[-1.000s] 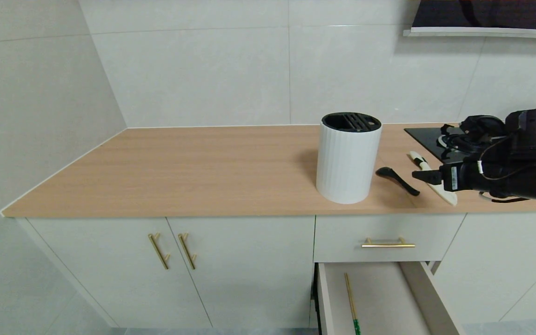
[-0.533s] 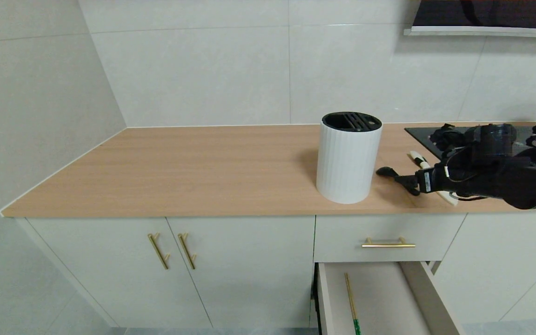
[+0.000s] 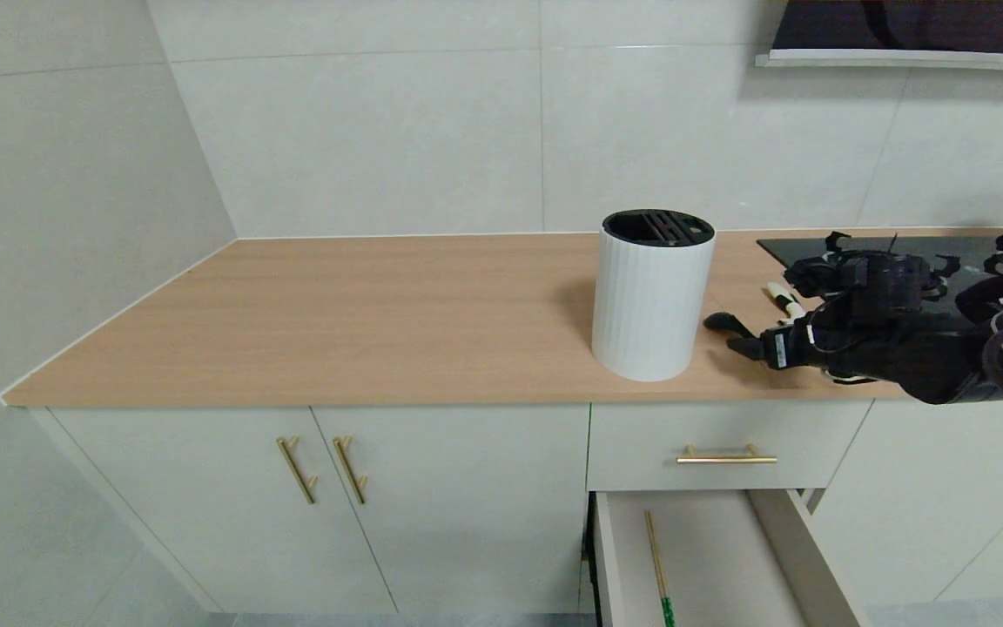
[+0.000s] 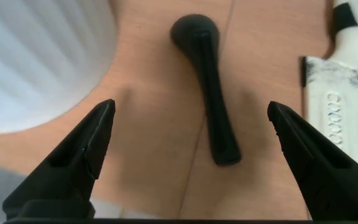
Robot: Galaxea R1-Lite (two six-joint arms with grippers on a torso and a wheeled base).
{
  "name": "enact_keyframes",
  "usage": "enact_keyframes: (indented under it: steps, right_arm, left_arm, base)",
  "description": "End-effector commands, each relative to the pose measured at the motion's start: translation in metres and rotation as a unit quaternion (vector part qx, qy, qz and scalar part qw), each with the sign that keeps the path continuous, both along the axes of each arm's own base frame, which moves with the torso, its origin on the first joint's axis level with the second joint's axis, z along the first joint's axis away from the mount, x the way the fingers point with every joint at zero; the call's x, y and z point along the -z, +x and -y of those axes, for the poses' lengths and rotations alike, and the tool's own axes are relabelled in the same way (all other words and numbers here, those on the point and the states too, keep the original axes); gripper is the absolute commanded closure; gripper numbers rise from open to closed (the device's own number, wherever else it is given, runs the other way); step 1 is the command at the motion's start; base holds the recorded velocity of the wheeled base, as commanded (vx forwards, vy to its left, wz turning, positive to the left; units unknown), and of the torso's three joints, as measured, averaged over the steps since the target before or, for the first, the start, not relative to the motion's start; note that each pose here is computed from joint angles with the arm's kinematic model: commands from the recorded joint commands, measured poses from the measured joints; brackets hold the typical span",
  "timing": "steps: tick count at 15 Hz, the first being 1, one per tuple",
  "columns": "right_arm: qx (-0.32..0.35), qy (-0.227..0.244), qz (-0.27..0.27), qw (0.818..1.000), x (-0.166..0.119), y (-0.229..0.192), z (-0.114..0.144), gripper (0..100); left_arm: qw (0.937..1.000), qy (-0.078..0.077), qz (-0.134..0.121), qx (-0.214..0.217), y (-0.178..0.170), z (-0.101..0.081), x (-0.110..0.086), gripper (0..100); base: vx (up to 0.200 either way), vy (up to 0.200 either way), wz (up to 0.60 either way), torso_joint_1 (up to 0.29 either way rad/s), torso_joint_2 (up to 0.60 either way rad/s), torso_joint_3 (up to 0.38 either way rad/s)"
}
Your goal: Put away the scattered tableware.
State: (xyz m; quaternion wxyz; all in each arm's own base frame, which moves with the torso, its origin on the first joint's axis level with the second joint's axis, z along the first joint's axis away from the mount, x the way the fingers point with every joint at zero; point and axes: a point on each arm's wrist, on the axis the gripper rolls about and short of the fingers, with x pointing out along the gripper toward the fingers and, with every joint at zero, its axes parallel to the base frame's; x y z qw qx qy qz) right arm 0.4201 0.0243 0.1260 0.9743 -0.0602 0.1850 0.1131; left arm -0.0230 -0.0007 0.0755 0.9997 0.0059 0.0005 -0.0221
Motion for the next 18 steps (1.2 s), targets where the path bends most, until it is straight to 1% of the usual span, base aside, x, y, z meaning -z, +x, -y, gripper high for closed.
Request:
enact_keyframes:
  steps: [1,4,17,18]
  right_arm:
    - [0.007,-0.004,-0.006,1.0,0.009,0.005,0.0,0]
    - [0.035,-0.022,-0.003,0.999,0.013,0.011,0.001,0]
    - [0.04,-0.025,-0.01,0.999,0.024,0.018,0.001,0]
    - [0.04,-0.025,-0.01,0.999,0.024,0.018,0.001,100]
  left_arm:
    - [1.0,0.0,-0.001,-0.001,0.0,0.0,0.0,0]
    - [1.0,0.0,-0.001,0.0,0.0,0.0,0.0,0]
    - [1.0,0.0,-0.001,0.0,0.0,0.0,0.0,0]
    - [1.0,-0.001,-0.001,0.0,0.0,0.0,0.0,0]
  base:
    - [0.0,0.0,0.0,0.0,0.0,0.0]
    - [0.0,0.0,0.0,0.0,0.0,0.0]
    - [0.0,0.0,0.0,0.0,0.0,0.0]
    - [0.0,0.0,0.0,0.0,0.0,0.0]
